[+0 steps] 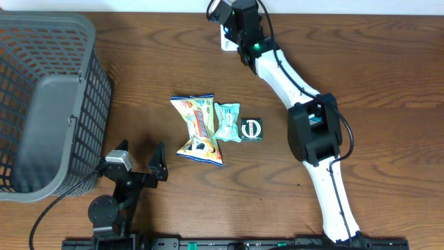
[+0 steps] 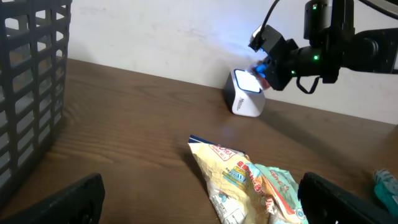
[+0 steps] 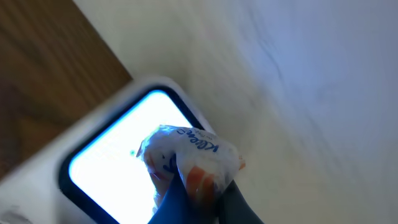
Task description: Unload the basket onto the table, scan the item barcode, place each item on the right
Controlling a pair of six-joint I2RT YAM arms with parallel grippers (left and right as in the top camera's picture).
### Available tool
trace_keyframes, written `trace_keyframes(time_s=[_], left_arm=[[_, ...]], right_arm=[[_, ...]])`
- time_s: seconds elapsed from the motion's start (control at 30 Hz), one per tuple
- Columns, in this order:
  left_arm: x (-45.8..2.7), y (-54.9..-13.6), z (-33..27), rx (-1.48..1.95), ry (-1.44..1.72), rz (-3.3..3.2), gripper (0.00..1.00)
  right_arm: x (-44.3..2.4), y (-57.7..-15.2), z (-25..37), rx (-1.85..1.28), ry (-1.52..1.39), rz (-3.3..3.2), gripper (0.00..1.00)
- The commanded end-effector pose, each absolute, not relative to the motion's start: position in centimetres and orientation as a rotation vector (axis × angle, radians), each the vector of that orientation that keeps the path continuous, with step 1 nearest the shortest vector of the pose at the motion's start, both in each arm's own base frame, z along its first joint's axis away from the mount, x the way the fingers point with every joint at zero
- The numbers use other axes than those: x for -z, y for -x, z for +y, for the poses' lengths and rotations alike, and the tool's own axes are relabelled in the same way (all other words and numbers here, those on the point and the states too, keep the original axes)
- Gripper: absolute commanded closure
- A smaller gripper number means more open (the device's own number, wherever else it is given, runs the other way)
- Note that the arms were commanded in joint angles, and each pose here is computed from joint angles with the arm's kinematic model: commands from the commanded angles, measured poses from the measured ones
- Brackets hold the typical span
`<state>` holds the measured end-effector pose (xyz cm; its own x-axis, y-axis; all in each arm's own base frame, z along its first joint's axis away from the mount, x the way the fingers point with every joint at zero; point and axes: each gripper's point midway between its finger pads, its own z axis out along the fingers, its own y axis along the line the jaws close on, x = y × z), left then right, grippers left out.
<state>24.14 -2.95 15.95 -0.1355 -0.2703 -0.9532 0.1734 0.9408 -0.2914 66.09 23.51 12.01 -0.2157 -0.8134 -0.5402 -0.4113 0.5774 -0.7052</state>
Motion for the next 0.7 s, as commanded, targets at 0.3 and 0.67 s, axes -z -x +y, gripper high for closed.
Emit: trace_keyframes(time_s=[0.3, 0.67], left_arm=[[-14.4, -24.1, -3.2, 0.395, 0.075, 1.708, 0.02], [-14.4, -24.1, -3.2, 0.395, 0.075, 1.708, 0.02]], right_arm=[[-19.6, -61.4, -4.8, 1.131, 0.2, 2.226, 0.99], [-12.0, -51.1, -27.9, 1.185, -0.296, 2.571, 0.99]])
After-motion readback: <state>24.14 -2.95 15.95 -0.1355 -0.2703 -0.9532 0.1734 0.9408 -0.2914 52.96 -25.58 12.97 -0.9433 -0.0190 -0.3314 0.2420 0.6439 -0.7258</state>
